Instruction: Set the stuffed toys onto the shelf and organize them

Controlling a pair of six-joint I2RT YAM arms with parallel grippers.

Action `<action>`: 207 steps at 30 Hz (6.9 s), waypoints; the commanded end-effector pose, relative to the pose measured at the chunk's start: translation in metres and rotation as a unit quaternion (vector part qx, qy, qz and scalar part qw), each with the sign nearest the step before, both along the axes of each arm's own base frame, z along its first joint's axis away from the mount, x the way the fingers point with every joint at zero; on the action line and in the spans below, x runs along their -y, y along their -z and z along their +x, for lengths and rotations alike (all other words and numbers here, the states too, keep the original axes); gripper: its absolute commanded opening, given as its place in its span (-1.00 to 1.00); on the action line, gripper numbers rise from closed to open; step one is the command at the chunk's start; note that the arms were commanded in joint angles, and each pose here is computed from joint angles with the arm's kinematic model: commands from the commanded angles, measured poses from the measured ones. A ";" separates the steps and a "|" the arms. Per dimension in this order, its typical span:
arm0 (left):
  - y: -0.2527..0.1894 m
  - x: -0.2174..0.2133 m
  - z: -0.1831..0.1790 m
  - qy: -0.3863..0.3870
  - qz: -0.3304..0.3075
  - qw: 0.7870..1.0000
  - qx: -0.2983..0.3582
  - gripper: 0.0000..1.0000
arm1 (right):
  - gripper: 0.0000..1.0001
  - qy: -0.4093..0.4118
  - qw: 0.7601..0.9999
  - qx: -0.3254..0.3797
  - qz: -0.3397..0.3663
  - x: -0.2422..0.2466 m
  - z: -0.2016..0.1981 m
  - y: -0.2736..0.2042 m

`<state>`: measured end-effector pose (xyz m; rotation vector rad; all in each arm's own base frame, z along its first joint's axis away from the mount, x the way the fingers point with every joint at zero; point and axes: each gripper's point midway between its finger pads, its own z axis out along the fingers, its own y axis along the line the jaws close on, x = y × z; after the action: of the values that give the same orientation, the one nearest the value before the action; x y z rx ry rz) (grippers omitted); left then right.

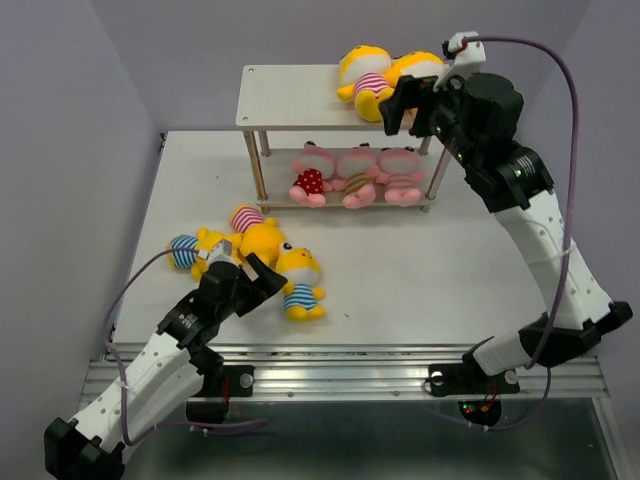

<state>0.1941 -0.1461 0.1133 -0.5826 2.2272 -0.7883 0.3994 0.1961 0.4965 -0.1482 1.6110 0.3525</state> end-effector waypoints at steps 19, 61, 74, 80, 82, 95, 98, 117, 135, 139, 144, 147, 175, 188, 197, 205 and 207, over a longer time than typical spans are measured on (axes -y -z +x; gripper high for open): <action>0.020 0.043 -0.037 0.101 -0.044 0.992 -0.060 0.98 | 1.00 -0.023 0.983 -0.170 0.067 0.025 -0.096 0.191; 0.013 0.067 -0.043 0.126 0.109 0.981 -0.094 -1.00 | 1.00 0.013 0.963 -0.270 0.012 0.038 -0.108 0.296; -0.164 0.077 -0.013 0.176 0.059 0.968 0.168 -1.00 | 1.00 0.044 0.960 -0.277 0.001 0.058 -0.121 0.319; -0.234 0.082 0.013 0.150 0.083 0.958 0.231 -1.00 | 1.00 0.049 0.961 -0.273 0.005 0.063 -0.127 0.322; -0.273 0.079 0.024 0.124 0.083 0.953 0.263 -1.00 | 1.00 0.046 0.960 -0.276 0.005 0.062 -0.129 0.324; -0.359 0.073 0.144 0.135 0.123 0.922 0.342 -1.00 | 1.00 0.008 0.954 -0.297 0.037 0.045 -0.138 0.328; -0.366 0.071 0.158 0.167 0.112 0.916 0.346 -1.00 | 1.00 0.007 0.955 -0.293 0.041 0.045 -0.138 0.325; -0.331 0.102 0.207 0.308 0.044 0.899 0.307 -0.97 | 1.00 0.001 0.958 -0.280 0.055 0.046 -0.143 0.315; -0.325 0.091 0.218 0.273 0.038 0.916 0.293 0.00 | 1.00 0.002 0.957 -0.286 0.057 0.047 -0.146 0.319; -0.327 0.089 0.217 0.266 0.041 0.917 0.295 0.18 | 1.00 0.001 0.956 -0.288 0.057 0.046 -0.146 0.319; -0.336 0.085 0.211 0.262 0.043 0.914 0.307 0.24 | 1.00 0.000 0.956 -0.288 0.058 0.046 -0.146 0.319; -0.336 0.084 0.207 0.260 0.043 0.912 0.313 0.50 | 1.00 0.001 0.955 -0.290 0.059 0.045 -0.146 0.320; -0.245 -0.051 0.129 -0.095 0.092 0.967 0.219 0.98 | 1.00 -0.079 0.968 -0.230 0.054 0.036 -0.163 0.293; -0.033 -0.025 0.086 -0.028 0.067 0.997 -0.001 0.98 | 1.00 -0.061 0.963 -0.259 0.033 0.040 -0.160 0.321; 0.032 -0.014 0.088 -0.016 0.075 0.995 -0.064 0.96 | 1.00 -0.046 0.964 -0.259 0.031 0.044 -0.157 0.323; 0.058 -0.017 0.101 -0.024 0.102 0.991 -0.088 0.61 | 1.00 -0.043 0.966 -0.254 0.032 0.046 -0.157 0.321; 0.059 -0.016 0.104 -0.022 0.103 0.991 -0.087 0.17 | 1.00 -0.042 0.965 -0.257 0.031 0.046 -0.157 0.324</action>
<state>0.2820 -0.1268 0.0456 -0.6388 2.4666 -0.4815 0.2353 0.1521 0.1650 -0.0879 2.1608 0.5430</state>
